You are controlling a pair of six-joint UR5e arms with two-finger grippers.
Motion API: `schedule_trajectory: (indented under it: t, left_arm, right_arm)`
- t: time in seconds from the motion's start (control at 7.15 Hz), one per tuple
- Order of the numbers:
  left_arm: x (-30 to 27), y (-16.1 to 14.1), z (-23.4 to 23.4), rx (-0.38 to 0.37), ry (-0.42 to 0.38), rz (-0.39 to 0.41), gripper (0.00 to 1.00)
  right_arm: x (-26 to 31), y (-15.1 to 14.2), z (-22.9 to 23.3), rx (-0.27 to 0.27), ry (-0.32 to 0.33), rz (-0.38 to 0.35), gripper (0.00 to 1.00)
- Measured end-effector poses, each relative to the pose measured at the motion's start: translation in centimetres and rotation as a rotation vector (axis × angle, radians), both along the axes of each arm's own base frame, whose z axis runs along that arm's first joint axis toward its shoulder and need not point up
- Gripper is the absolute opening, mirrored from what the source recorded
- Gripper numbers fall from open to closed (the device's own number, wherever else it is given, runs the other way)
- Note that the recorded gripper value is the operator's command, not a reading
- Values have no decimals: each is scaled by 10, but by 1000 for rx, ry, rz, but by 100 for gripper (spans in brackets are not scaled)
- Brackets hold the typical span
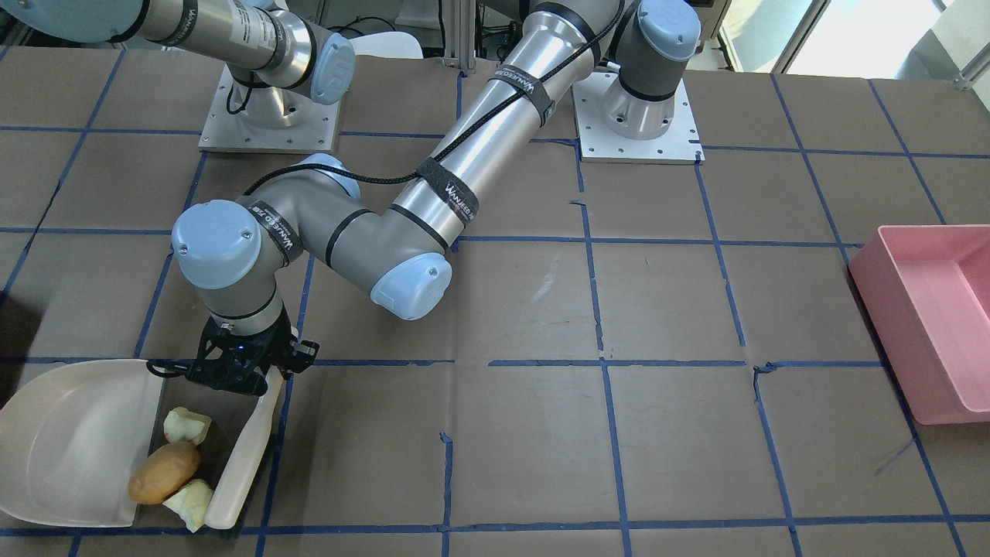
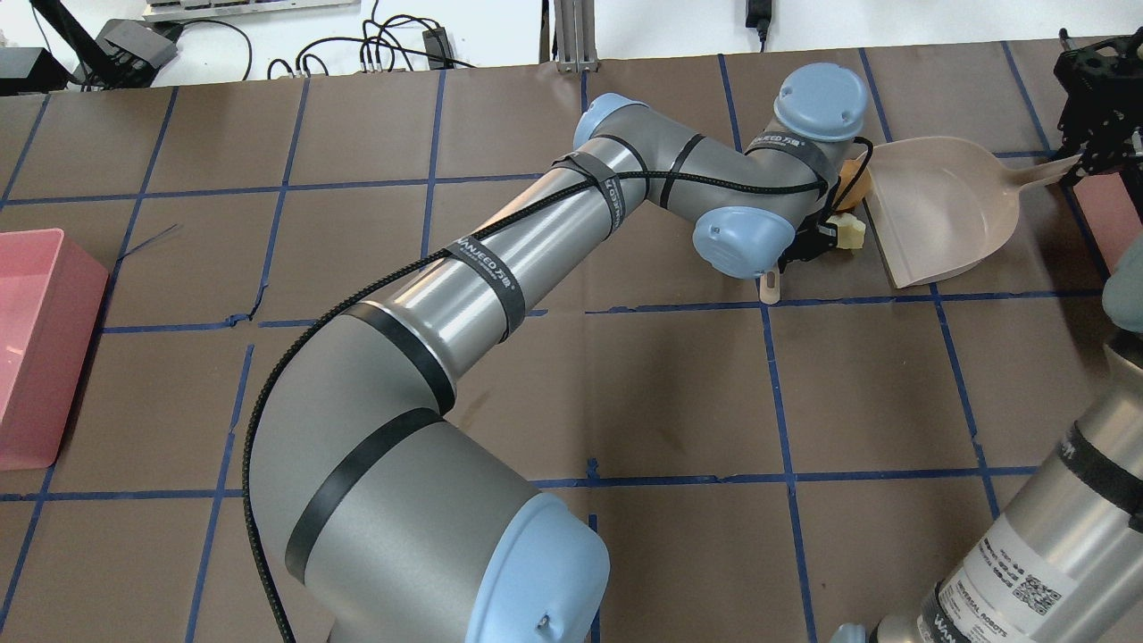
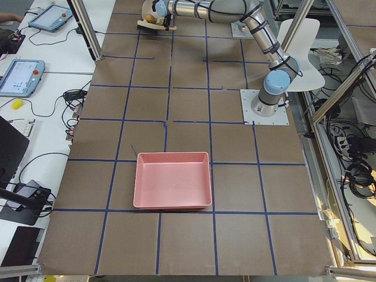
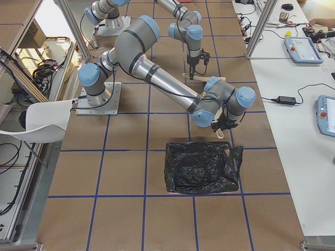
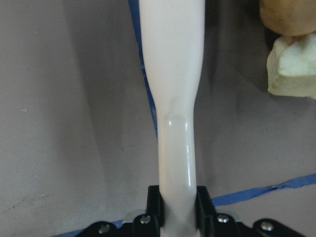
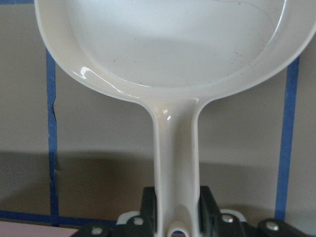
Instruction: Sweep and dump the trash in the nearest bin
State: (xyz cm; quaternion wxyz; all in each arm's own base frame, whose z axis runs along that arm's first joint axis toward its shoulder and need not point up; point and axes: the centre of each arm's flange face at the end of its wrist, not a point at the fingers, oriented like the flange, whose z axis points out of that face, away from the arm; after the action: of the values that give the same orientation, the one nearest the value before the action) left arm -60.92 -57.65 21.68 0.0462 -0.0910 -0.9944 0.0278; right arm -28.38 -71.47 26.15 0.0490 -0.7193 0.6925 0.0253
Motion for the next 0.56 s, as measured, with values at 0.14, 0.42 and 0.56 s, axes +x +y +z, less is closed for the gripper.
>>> schedule_trajectory:
  t: [0.14, 0.42, 0.56]
  left_arm:
    - [-2, 2, -2, 5, 3, -1, 1]
    - [-10, 10, -2, 9, 6, -15, 1]
    - [-20, 22, -1, 9, 8, -25, 1]
  right_arm:
    - [0, 0, 0, 0, 0, 0, 0]
    - [1, 0, 1, -1, 1, 1, 0]
    - [1, 0, 1, 0, 2, 0, 0]
